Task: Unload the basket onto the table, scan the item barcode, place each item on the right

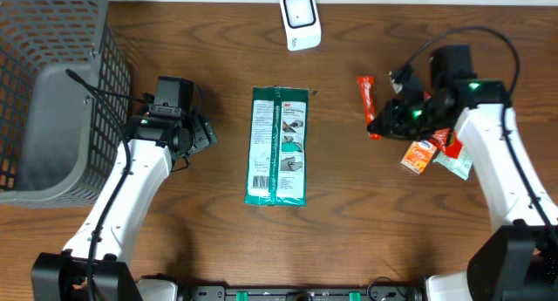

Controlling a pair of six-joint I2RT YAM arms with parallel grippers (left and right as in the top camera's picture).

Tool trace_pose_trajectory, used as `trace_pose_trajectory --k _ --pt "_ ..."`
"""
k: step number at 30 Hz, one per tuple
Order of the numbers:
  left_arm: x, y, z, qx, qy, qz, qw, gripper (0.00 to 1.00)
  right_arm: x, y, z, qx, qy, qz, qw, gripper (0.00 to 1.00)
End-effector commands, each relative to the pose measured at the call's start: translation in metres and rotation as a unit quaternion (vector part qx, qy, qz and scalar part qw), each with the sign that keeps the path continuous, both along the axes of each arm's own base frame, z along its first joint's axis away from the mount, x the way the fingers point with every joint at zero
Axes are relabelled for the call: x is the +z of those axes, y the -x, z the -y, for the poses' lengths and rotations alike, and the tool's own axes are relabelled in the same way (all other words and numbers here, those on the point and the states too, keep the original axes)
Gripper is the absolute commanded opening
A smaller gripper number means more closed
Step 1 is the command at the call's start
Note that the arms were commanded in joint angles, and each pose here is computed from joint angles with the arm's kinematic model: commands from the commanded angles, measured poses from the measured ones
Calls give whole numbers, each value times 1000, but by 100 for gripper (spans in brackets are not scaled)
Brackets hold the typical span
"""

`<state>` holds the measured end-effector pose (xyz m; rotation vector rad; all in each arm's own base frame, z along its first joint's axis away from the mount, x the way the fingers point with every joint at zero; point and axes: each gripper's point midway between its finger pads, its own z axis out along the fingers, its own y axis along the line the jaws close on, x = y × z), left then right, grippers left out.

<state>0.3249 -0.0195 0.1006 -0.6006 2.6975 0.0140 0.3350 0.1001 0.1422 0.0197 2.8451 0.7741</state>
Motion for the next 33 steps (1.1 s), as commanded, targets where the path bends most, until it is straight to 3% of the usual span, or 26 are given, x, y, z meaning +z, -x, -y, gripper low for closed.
trace_pose_trajectory --k 1,10,11,13,15,20,23,28,33 --pt "2 -2 -2 10 1 2 1000 89 -40 9 9 -64 63 -42 995 1" --pt "2 -2 -2 10 1 2 1000 89 -105 24 -28 -114 30 -44 992 4" --pt "2 -2 -2 11 1 2 1000 89 -110 26 -33 -122 24 -46 991 11" --pt "2 -2 -2 10 1 2 1000 89 -116 30 -44 -131 13 -46 990 40" --pt "2 -2 -2 11 1 2 1000 89 -119 32 -53 -129 5 -41 991 59" --pt "2 -2 -2 11 1 2 1000 89 -112 27 -67 -118 -14 -26 993 80" --pt "2 -2 -2 11 1 2 1000 89 -107 25 -71 -115 -27 -23 993 83" --pt "2 -2 -2 10 1 2 1000 89 -75 19 -108 -59 -141 -4 988 91" --pt "2 -2 -2 10 1 2 1000 89 -70 14 -109 -68 -155 -3 986 93"
